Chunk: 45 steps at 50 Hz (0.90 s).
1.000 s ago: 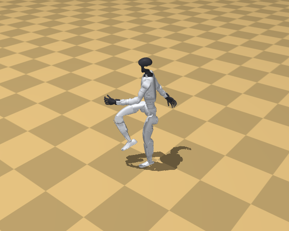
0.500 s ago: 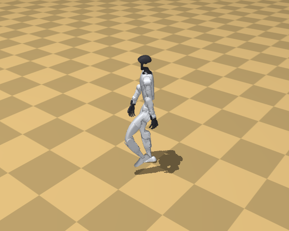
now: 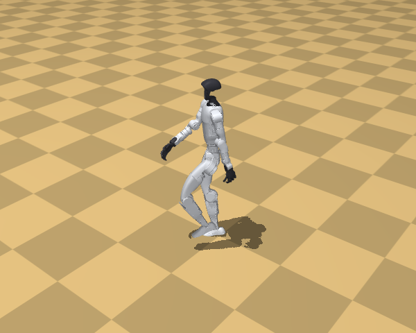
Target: In place motions
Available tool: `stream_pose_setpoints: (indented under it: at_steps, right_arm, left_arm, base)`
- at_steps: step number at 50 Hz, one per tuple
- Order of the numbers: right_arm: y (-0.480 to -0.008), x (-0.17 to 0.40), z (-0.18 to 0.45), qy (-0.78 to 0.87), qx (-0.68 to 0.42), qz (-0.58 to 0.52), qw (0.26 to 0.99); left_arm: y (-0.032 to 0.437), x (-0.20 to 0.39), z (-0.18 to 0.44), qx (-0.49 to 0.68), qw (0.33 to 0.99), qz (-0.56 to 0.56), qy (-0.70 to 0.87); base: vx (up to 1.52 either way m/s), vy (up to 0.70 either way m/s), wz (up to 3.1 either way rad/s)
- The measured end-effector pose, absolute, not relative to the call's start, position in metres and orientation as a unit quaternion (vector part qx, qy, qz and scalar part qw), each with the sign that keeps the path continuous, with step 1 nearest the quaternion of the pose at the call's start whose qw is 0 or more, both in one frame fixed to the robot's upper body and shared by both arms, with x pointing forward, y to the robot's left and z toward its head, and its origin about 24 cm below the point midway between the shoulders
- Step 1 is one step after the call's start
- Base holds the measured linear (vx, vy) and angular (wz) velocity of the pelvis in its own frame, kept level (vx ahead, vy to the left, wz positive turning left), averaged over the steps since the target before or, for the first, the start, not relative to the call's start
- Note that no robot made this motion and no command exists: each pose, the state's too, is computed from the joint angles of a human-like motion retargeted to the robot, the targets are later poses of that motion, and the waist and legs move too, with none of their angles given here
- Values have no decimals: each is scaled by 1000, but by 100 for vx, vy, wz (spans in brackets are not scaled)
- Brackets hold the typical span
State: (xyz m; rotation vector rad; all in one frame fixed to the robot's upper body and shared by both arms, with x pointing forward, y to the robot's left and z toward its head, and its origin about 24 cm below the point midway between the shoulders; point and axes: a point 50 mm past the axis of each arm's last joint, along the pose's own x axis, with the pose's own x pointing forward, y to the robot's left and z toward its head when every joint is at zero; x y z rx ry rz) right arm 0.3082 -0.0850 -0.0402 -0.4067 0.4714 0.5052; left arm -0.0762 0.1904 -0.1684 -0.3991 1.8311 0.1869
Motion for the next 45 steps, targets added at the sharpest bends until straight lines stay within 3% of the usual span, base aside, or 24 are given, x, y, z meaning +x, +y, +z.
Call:
stream_pose_setpoints:
  at_steps: [6, 10, 12, 15, 18, 24, 29, 33, 35, 40, 45]
  right_arm:
    - [-142, 146, -158, 545, -175, 262, 777]
    - [-198, -3, -177, 755, -144, 199, 607]
    - [-210, -56, -170, 811, -110, 127, 560]
    - [-230, -94, -159, 828, -70, 8, 556]
    - [-248, -119, -147, 846, -32, -47, 531]
    - [-272, -175, -112, 883, 20, -173, 435]
    - [-262, -180, -114, 872, 41, -224, 433]
    - [-246, -163, -128, 861, 55, -184, 471]
    - [-240, -132, -143, 845, 65, -111, 519]
    - [-218, -57, -170, 793, 1, 21, 609]
    - [-195, 35, -178, 683, -148, 143, 701]
  left_arm:
    - [190, -30, -174, -133, 618, 43, 774]
    - [183, 15, -175, -100, 645, -1, 758]
    - [178, 64, -173, -96, 690, -26, 717]
    - [167, 177, -144, -110, 808, -56, 576]
    - [170, 278, -76, -101, 907, -70, 402]
    - [181, 367, 59, -25, 990, -81, 116]
    - [168, 383, 96, 8, 997, -64, 45]
    - [151, 371, 62, -20, 992, -83, 96]
    - [152, 354, 29, -40, 985, -87, 144]
    - [156, 268, -82, -49, 934, -79, 346]
    - [171, 144, -158, -60, 810, -42, 582]
  base:
    - [39, 22, 108]
    - [41, 7, 148]
    - [-2, -10, 3]
    - [-29, 6, 7]
    - [-33, 17, 29]
    - [1, 5, 87]
    - [4, -3, -14]
    - [10, -7, -37]
    - [0, 6, -99]
    - [4, -4, -92]
    - [-2, -11, -72]
